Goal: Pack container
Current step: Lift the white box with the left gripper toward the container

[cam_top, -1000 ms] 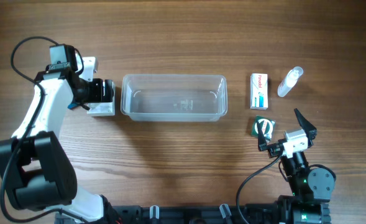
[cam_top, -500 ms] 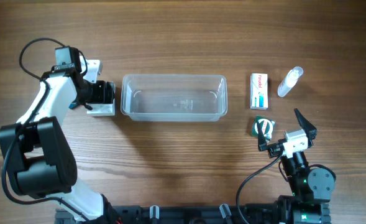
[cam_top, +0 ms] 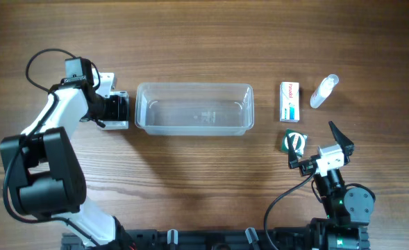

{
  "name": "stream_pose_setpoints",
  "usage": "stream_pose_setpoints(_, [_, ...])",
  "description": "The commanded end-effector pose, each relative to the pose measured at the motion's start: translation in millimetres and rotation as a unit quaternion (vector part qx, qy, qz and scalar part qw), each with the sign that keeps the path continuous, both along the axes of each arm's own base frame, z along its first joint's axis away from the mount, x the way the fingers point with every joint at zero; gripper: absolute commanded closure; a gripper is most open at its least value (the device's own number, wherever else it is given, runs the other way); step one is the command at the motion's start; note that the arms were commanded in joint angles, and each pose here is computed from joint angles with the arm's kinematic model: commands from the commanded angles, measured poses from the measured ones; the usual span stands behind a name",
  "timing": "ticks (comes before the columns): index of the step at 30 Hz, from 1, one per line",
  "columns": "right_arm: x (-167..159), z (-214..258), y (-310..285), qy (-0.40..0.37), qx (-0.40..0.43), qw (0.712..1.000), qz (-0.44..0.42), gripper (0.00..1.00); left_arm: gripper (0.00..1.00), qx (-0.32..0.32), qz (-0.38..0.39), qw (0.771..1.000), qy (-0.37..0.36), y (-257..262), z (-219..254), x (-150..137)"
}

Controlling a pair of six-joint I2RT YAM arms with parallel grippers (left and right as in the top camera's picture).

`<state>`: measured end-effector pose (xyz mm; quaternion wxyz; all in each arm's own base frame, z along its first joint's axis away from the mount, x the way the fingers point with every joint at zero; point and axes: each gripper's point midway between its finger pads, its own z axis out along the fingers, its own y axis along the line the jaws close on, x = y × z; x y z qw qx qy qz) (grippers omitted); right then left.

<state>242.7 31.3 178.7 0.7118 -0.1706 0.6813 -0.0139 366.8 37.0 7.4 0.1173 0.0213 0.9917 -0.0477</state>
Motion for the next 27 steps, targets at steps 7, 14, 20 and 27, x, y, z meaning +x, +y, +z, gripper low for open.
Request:
stream_pose_setpoints(7, [-1,2,2,-0.005,-0.005,1.000,0.007,0.00,0.20,-0.005,0.003,1.000,0.022,-2,-20,-6])
stream_pose_setpoints(14, [-1,2,2,-0.005,-0.005,1.000,0.007,0.00,0.23,-0.003,0.003,1.000,0.010,-2,-13,-1])
stream_pose_setpoints(20, [-1,2,2,-0.005,-0.005,1.000,0.007,0.00,0.27,0.001,0.018,0.999,-0.043,1,27,15])
stream_pose_setpoints(27, [-1,2,2,-0.005,-0.005,1.000,0.007,0.00,0.29,0.004,0.038,0.993,-0.113,2,90,18])
